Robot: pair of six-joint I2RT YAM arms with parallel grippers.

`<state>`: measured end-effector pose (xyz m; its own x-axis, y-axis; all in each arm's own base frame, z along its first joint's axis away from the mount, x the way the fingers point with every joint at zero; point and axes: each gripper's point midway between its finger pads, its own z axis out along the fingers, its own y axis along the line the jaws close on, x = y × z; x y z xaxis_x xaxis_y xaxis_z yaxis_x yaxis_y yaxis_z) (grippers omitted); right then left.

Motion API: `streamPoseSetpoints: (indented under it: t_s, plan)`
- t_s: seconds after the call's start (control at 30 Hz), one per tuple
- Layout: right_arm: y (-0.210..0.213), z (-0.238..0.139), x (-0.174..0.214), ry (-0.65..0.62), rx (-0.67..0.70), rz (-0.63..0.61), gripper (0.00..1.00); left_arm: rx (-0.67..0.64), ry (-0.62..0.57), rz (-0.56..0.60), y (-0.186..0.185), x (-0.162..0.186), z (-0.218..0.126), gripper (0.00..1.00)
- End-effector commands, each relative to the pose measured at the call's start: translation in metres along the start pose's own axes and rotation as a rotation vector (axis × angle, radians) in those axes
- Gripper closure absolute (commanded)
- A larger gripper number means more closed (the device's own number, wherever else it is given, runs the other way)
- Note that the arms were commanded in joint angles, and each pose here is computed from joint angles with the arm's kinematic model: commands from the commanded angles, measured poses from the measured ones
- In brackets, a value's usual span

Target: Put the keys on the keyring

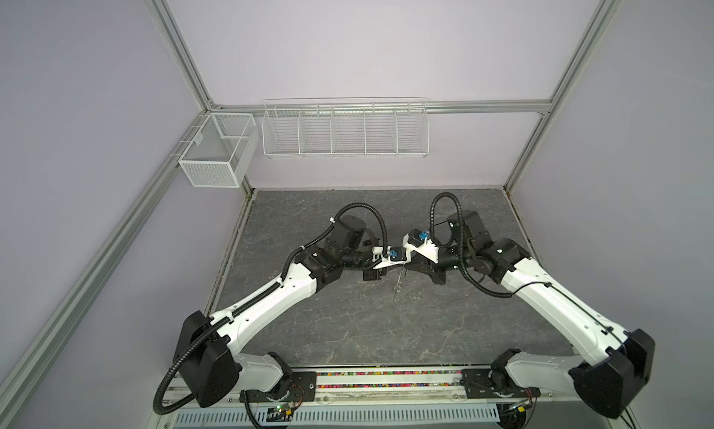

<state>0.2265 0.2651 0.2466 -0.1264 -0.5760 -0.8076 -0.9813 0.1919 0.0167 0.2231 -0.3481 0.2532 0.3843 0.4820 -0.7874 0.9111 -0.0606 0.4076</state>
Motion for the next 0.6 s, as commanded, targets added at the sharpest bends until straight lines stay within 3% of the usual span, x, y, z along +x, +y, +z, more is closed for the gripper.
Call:
streamPoseSetpoints:
  t_s: [0.0, 0.1, 0.2, 0.3, 0.57]
  plan:
    - [0.004, -0.003, -0.01, -0.017, -0.006, -0.054, 0.93, 0.062, 0.0, 0.006, -0.007, -0.003, 0.003, 0.84]
    - [0.008, -0.004, -0.011, -0.016, -0.014, -0.085, 0.93, 0.074, -0.003, 0.008, -0.009, -0.003, 0.003, 0.88]
    - [0.011, -0.001, -0.01, -0.001, -0.025, -0.098, 0.93, 0.085, -0.016, 0.011, -0.011, -0.005, 0.003, 0.99]
    - [0.009, 0.002, -0.008, 0.017, -0.018, -0.092, 0.92, 0.09, -0.036, 0.008, -0.012, -0.009, 0.003, 1.0]
    - [-0.013, -0.016, -0.007, -0.026, 0.202, -0.131, 0.65, 0.043, -0.068, -0.068, -0.009, -0.01, -0.001, 1.0]
